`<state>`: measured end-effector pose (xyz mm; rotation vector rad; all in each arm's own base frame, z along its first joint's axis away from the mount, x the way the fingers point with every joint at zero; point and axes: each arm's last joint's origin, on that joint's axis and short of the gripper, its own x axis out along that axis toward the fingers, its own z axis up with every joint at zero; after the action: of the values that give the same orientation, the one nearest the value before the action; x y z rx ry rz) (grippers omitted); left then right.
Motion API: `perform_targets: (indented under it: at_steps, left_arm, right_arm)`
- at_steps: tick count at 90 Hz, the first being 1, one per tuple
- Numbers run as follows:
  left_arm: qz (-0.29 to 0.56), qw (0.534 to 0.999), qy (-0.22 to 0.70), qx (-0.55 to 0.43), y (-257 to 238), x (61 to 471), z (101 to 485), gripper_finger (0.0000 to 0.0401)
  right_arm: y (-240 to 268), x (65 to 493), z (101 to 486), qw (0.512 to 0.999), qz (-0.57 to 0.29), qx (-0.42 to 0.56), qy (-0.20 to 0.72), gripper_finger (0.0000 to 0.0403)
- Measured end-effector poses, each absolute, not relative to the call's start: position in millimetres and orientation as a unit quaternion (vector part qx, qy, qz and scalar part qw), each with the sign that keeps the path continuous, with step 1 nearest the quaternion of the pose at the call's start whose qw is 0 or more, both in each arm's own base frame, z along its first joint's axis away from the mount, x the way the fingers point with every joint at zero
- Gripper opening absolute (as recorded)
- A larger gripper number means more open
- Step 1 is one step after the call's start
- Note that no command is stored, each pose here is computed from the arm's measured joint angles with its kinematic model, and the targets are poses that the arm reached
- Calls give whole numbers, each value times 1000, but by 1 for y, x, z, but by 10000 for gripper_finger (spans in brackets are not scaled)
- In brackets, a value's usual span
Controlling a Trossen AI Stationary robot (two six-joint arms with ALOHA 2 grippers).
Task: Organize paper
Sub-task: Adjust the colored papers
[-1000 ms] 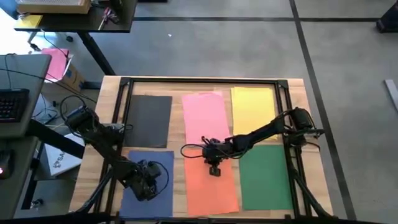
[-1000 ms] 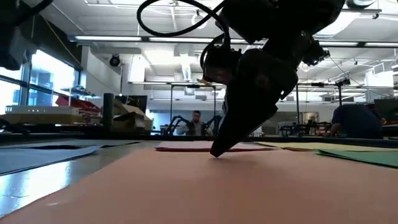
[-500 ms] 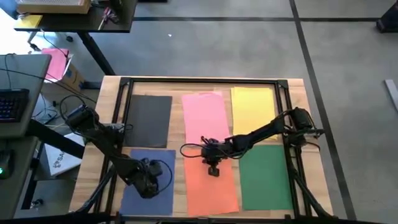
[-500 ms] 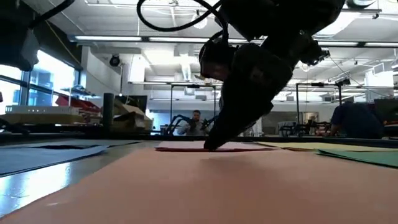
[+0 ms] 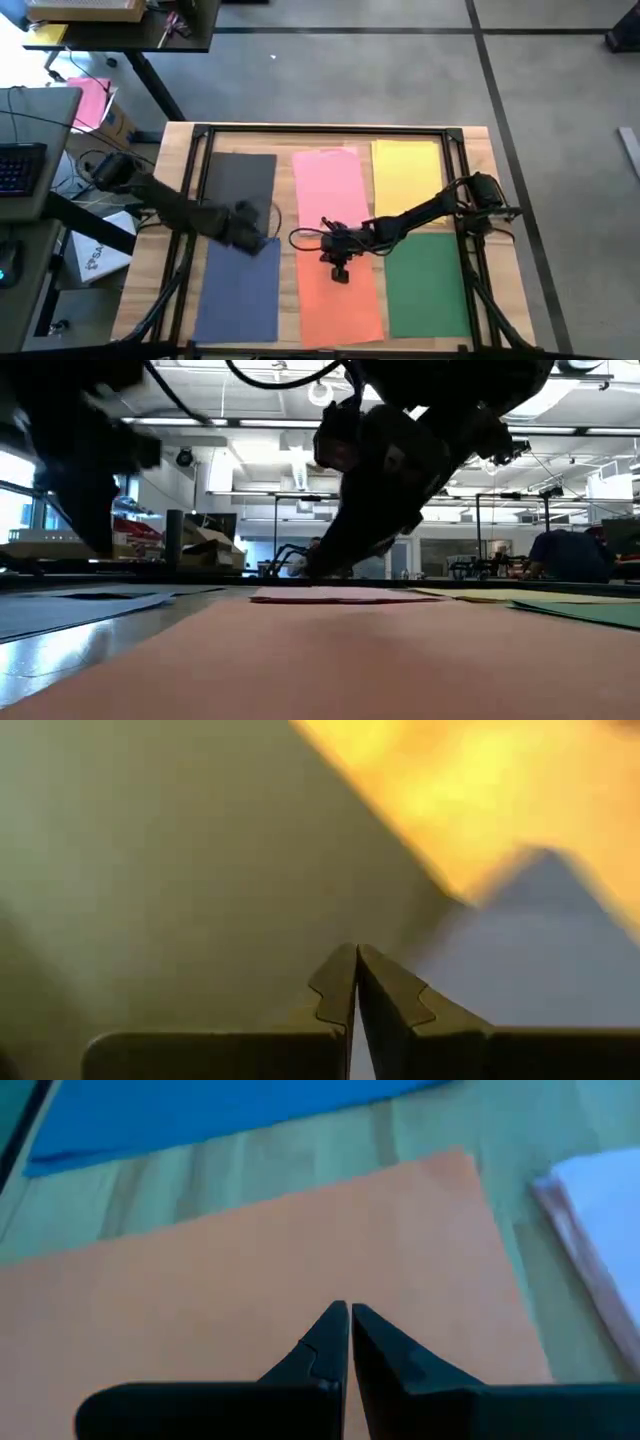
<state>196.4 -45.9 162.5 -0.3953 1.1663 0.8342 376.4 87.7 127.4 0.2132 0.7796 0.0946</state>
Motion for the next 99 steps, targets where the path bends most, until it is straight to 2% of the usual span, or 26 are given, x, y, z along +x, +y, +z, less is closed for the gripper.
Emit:
perform_targets:
  at_steps: [16,30,47,71,86,99]
  left_arm:
    - [410,709,547,-172,4,192,135,0]
    - [391,742,511,-185,25,197,124,0]
    - [350,781,482,-187,30,208,125,0]
    - [374,771,459,-234,30,209,126,0]
    - [384,770,442,-254,28,211,126,0]
    - [380,778,426,-263,28,214,127,0]
  right_arm:
    - [86,378,128,923,9,113,367,0]
    - [86,379,130,926,7,115,359,0]
    - [86,380,131,929,9,116,350,0]
    - [86,380,132,931,7,117,346,0]
    - [77,381,147,941,-34,116,316,0]
    - [44,378,167,939,-95,121,309,0]
